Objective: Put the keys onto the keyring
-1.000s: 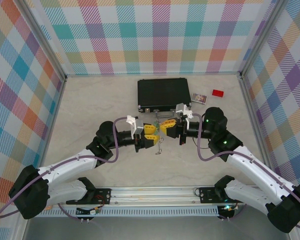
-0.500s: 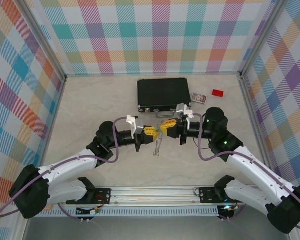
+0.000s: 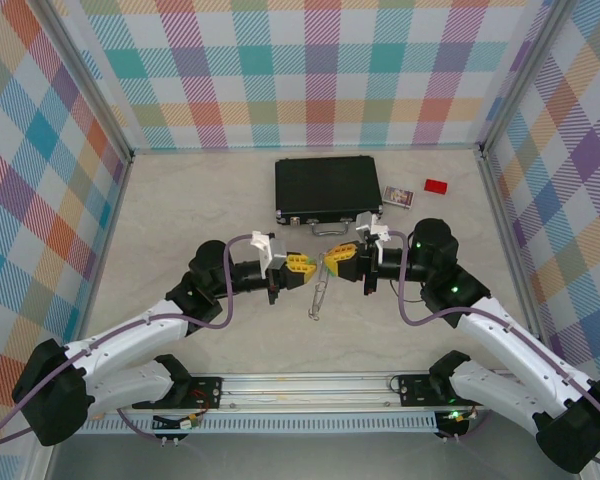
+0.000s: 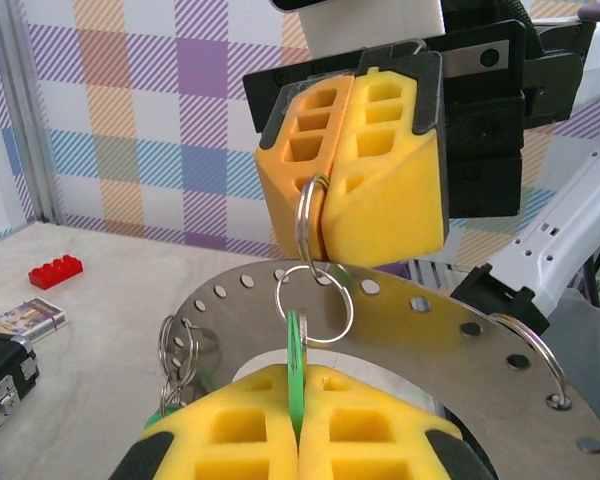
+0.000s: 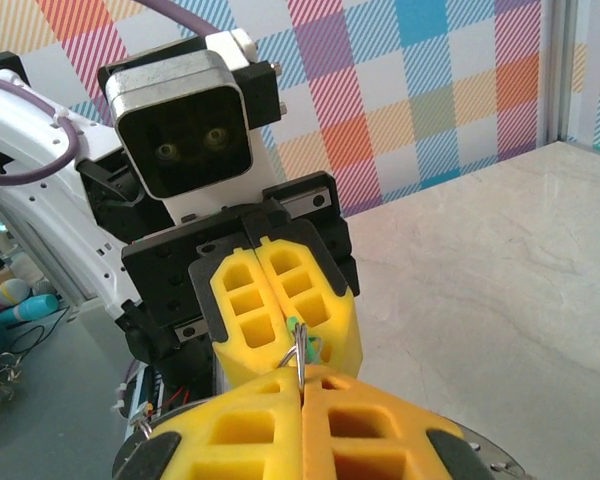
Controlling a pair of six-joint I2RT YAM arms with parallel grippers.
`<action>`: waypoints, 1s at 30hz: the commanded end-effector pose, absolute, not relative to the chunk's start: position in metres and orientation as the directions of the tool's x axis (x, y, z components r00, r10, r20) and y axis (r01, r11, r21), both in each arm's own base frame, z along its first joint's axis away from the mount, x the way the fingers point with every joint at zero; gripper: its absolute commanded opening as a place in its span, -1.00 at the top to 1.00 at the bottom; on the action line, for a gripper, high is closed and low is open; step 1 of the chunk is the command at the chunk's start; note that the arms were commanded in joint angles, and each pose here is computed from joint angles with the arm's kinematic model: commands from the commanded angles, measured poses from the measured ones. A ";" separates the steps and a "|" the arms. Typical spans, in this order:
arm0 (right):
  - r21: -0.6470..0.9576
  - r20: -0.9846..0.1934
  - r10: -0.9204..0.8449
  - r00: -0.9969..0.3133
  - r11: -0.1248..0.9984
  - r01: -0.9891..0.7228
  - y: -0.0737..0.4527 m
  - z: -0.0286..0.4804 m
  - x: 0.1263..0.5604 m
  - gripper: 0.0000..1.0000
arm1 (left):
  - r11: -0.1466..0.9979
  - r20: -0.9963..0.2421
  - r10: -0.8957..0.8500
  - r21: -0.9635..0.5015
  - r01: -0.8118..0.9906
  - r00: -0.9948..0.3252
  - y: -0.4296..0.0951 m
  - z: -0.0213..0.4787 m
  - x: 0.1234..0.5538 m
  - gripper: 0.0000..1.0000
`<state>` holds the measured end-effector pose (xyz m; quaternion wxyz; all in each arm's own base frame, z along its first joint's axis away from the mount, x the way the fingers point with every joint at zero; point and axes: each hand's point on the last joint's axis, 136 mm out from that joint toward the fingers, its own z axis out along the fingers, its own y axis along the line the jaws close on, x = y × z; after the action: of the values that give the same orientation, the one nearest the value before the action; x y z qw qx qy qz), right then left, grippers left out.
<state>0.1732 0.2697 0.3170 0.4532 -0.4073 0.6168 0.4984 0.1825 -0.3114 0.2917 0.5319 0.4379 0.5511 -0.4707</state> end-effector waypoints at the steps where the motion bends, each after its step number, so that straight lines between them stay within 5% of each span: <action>1: 0.223 -0.972 -0.047 -0.230 0.132 -0.966 0.270 0.321 0.168 1.00 | 0.144 -0.999 -0.024 -0.024 0.989 -0.021 -0.315 0.304 0.179 1.00; 30: 0.268 -0.949 -0.136 -0.284 0.127 -0.955 0.272 0.292 0.167 1.00 | 0.183 -1.000 -0.014 0.005 0.983 0.008 -0.311 0.321 0.182 1.00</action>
<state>0.1694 0.2719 0.2926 0.4126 -0.4226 0.6367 0.4957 0.1857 -0.3124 0.2987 0.5276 0.4447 0.5609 -0.4574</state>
